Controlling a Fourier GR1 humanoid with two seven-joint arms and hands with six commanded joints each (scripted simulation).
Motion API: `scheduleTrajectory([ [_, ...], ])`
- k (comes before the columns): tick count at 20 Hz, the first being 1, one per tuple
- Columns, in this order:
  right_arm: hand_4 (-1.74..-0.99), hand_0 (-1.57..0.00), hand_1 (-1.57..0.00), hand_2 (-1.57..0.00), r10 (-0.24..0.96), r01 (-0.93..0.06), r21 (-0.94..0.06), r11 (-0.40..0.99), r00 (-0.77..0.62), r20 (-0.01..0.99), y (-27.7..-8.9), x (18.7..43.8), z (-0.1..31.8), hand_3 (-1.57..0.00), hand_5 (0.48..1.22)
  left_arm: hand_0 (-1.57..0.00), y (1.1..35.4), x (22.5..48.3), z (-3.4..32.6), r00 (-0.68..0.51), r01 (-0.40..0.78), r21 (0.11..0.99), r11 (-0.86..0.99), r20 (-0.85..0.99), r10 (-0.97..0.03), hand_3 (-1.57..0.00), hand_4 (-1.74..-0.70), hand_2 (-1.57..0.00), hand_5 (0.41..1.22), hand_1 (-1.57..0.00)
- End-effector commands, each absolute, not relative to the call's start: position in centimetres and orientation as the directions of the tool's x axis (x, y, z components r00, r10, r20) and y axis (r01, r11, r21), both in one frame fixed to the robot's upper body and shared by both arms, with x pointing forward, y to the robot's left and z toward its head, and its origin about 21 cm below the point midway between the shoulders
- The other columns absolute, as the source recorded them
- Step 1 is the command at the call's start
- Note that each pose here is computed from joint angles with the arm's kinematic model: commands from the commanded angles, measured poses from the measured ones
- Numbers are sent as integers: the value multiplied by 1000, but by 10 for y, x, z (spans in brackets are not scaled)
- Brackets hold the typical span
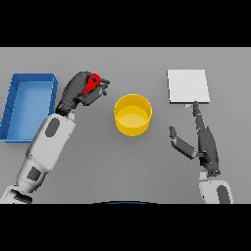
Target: Pick up the red beaker and tilt it to pour out 1 green nut into yellow bowl. Pick up the yellow bowl and place it on the metallic measuring scale.
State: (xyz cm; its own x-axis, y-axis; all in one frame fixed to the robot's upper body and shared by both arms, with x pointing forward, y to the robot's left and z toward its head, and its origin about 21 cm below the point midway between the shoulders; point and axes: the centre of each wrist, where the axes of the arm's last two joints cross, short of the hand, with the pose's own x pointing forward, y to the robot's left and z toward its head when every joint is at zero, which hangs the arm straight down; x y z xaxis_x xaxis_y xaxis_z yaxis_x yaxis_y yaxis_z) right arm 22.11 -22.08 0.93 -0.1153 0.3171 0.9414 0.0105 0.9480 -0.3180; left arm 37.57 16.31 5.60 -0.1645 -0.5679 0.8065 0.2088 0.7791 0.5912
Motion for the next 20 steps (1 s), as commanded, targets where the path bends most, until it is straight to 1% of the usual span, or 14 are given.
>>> scheduleTrajectory([
  [1, -1254, 1, 1, 1, 322, 5, -324, 946, -126, 938, -223, 220, 10, 1, 680, -1566, 162, 376, 59, -161, 202, 626, 753, 780, -605, -1564, -1734, -1566, 1114, -1566],
  [4, -1252, 1, 1, 1, 315, 3, -317, 948, -118, 942, -224, 218, 10, 1, 685, -1568, 149, 380, 73, -196, 190, 783, 592, 621, -759, -1567, -1738, -1568, 1131, -1568],
  [6, -1255, 1, 1, 1, 297, -4, -300, 954, -118, 948, -222, 219, 11, 1, 689, -1569, 139, 381, 75, -235, 188, 871, 454, 489, -840, -1569, -1739, -1569, 1132, -1569],
  [7, -1256, 1, 1, 1, 299, -5, -302, 953, -123, 946, -222, 217, 11, 1, 690, -1570, 138, 383, 75, -249, 178, 906, 383, 418, -874, -1569, -1739, -1570, 1127, -1570],
  [9, -1267, 1, 1, 1, 301, -8, -304, 953, -120, 946, -217, 218, 10, 1, 698, -1570, 128, 385, 80, -296, 159, 956, 248, 285, -911, -1570, -1740, -1570, 1161, -1570],
  [10, -1270, 1, 1, 1, 303, -8, -306, 952, -122, 945, -221, 217, 11, 1, 700, -1570, 127, 384, 81, -323, 147, 970, 193, 232, -918, -1570, -1740, -1570, 1173, -1570],
  [11, -1274, 1, 1, 1, 297, -6, -300, 954, -119, 947, -218, 217, 10, 1, 702, -1570, 125, 386, 83, -342, 141, 979, 146, 187, -921, -1570, -1740, -1570, 1182, -1570],
  [12, -1274, 1, 1, 1, 300, -2, -302, 953, -121, 946, -221, 217, 12, 1, 704, -1571, 123, 388, 88, -358, 123, 987, 100, 138, -923, -1570, -1740, -1571, 1190, -1571],
  [14, -1284, 1, 1, 1, 294, -5, -297, 955, -126, 947, -218, 215, 13, 1, 705, -1571, 118, 391, 92, -404, 109, 994, -7, 38, -914, -1571, -1649, -1571, 1201, -1571],
  [15, -1283, 1, 1, 1, 287, -12, -291, 957, -121, 950, -218, 214, 10, 1, 702, -1571, 118, 391, 92, -422, 103, 993, -59, -10, -907, -1571, -1666, -1571, 1205, -1571],
  [17, -1287, 1, 1, 1, 265, -3, -267, 964, -122, 957, -217, 219, 10, 1, 690, -1571, 110, 394, 102, -461, 99, 977, -191, -126, -878, -1391, -1687, -1571, 1211, -1571],
  [18, -1288, 1, 1, 1, 258, -6, -261, 965, -124, 958, -217, 217, 8, 1, 685, -1571, 101, 395, 107, -488, 91, 966, -241, -168, -857, -1327, -1695, -1571, 1213, -1571],
  [19, -1292, 1, 1, 1, 263, 6, -264, 964, -126, 957, -221, 218, 8, 1, 678, -1571, 95, 395, 107, -515, 75, 957, -281, -204, -832, -1277, -1701, -1571, 1215, -1571],
  [20, -1294, 1, 1, 1, 249, 3, -251, 968, -124, 960, -218, 217, 6, 1, 672, -1571, 90, 395, 106, -542, 60, 942, -329, -246, -804, -1336, -1707, -1571, 1216, -1571],
])
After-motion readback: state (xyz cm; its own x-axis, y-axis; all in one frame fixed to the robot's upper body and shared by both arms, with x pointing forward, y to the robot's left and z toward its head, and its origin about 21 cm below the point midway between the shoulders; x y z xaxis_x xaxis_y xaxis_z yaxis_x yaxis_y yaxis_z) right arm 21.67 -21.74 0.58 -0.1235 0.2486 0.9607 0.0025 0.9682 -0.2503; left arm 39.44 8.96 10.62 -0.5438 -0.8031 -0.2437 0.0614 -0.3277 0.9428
